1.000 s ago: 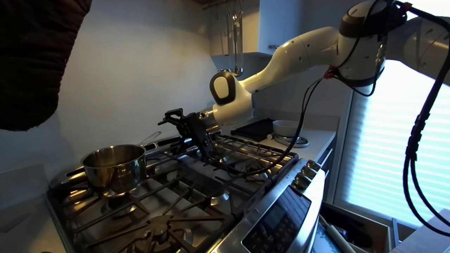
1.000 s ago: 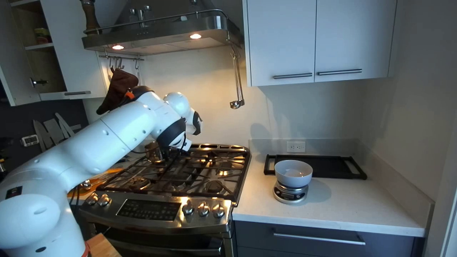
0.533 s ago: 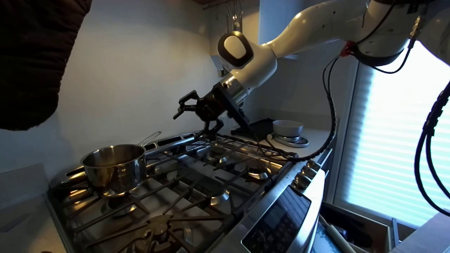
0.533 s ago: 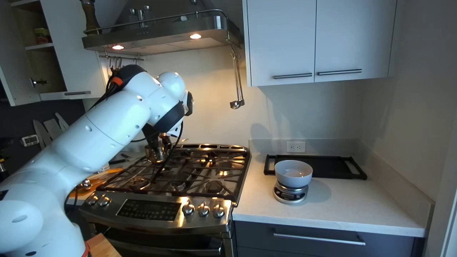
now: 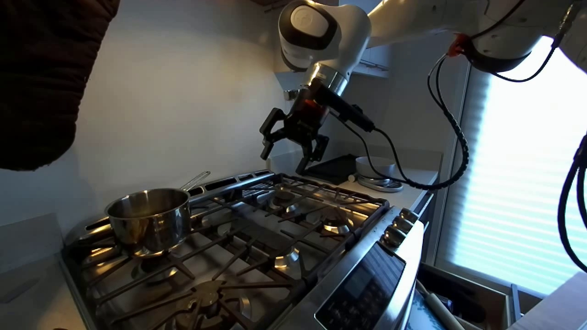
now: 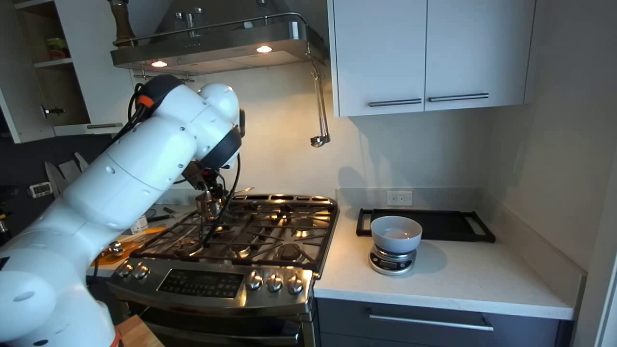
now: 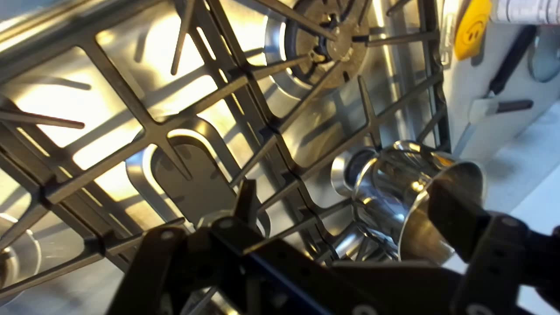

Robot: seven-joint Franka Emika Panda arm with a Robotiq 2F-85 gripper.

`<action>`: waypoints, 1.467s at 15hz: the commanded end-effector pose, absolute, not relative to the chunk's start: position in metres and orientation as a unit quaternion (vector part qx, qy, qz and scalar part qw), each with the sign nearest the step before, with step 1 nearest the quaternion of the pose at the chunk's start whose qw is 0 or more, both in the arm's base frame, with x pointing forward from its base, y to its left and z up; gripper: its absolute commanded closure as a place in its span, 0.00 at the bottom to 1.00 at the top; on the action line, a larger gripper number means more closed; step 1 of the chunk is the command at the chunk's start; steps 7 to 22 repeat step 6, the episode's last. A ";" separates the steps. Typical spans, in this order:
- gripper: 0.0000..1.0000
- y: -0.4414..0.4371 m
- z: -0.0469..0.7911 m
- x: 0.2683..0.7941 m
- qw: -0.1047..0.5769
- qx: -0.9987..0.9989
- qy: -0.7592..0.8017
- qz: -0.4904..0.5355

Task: Move the silver pot forward

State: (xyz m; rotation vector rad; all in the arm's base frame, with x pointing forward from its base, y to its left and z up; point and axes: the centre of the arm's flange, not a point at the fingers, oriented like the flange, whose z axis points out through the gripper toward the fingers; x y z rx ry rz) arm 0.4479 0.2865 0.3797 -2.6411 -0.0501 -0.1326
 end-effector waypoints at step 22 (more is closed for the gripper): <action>0.00 0.310 0.394 0.415 0.166 -0.981 -0.090 -0.054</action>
